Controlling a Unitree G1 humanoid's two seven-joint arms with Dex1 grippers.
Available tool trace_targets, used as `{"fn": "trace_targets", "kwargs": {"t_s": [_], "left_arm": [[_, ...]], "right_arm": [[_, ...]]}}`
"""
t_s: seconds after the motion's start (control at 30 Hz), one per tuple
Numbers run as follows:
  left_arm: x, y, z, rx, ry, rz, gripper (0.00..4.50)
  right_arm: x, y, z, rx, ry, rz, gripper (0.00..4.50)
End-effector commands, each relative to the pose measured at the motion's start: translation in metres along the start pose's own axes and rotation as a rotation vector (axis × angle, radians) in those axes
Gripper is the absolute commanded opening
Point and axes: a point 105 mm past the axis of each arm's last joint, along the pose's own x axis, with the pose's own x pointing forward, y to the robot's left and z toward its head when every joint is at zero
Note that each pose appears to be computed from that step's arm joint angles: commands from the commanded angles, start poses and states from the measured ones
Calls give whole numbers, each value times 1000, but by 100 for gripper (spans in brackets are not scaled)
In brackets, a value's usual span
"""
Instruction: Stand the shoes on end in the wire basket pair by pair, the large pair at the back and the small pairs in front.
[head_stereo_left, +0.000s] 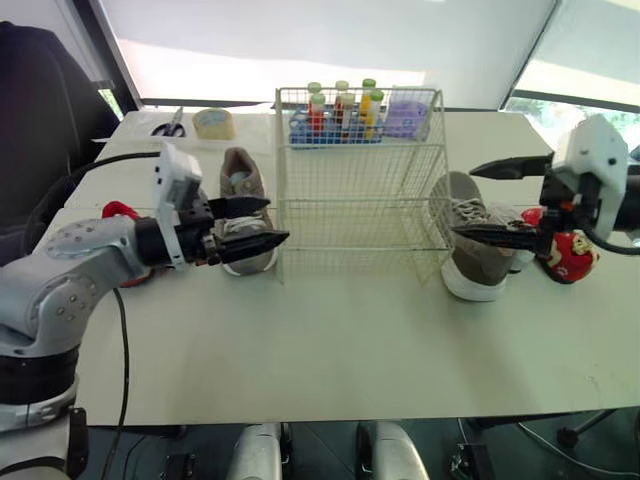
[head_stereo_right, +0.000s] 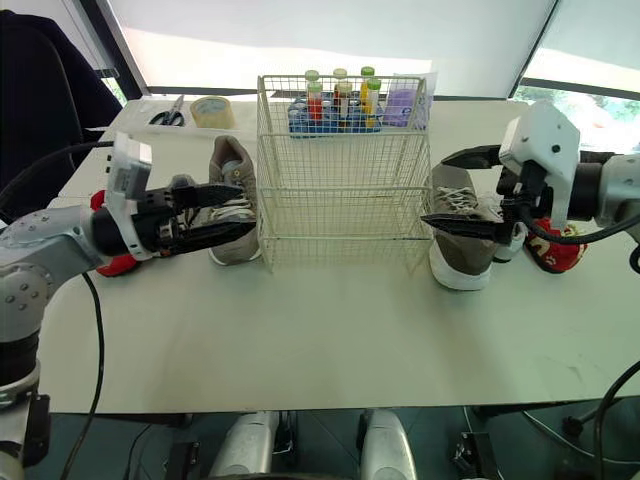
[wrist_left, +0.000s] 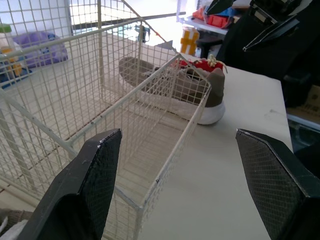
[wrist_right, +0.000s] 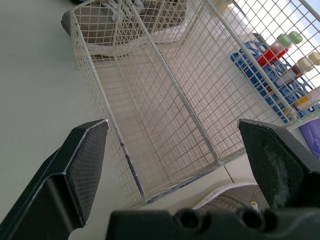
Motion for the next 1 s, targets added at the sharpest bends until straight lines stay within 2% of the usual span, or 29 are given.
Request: {"fn": "trace_targets", "kwargs": {"t_s": [0.03, 0.2, 0.6, 1.0], "left_arm": [[0, 0, 14, 50, -43, -9, 371], [-2, -5, 24, 41, -86, -45, 371], [-17, -4, 33, 59, -46, 19, 371], [-10, -6, 31, 52, -45, 2, 371]], "right_arm": [[-12, -2, 10, -45, 2, -42, 450], [-10, 2, 9, -36, 3, -54, 450], [13, 5, 14, -5, -88, -61, 450], [9, -4, -12, 130, -35, -195, 450]]}}
